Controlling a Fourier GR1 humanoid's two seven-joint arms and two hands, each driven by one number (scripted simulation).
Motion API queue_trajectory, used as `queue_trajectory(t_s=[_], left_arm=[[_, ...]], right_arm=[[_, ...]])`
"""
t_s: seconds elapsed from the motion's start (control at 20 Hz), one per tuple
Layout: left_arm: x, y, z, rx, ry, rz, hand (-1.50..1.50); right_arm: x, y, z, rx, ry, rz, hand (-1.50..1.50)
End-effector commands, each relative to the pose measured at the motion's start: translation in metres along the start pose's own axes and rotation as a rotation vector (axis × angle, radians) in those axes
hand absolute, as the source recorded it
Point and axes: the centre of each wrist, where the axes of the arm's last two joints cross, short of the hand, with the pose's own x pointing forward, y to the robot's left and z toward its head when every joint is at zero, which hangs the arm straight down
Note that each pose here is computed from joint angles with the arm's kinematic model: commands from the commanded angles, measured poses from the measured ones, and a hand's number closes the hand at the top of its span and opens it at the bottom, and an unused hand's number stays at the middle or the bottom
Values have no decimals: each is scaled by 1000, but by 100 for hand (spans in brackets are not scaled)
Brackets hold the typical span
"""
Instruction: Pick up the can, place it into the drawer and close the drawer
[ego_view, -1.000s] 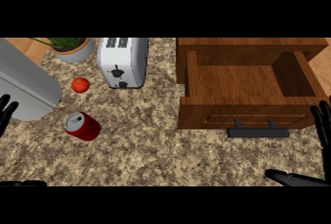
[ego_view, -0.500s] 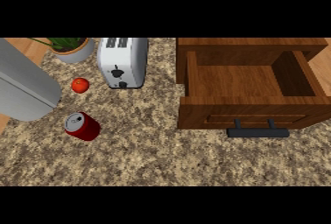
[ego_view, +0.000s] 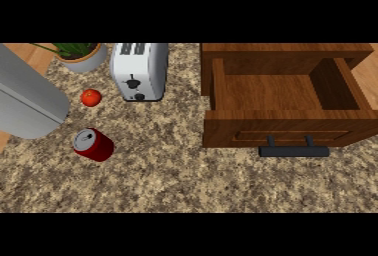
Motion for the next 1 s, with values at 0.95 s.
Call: queue_trajectory(t_s=[0.95], left_arm=[[-83,-17,-61,39,114,70,-150]], right_arm=[[5,-44,33,-11,2,-5,-150]])
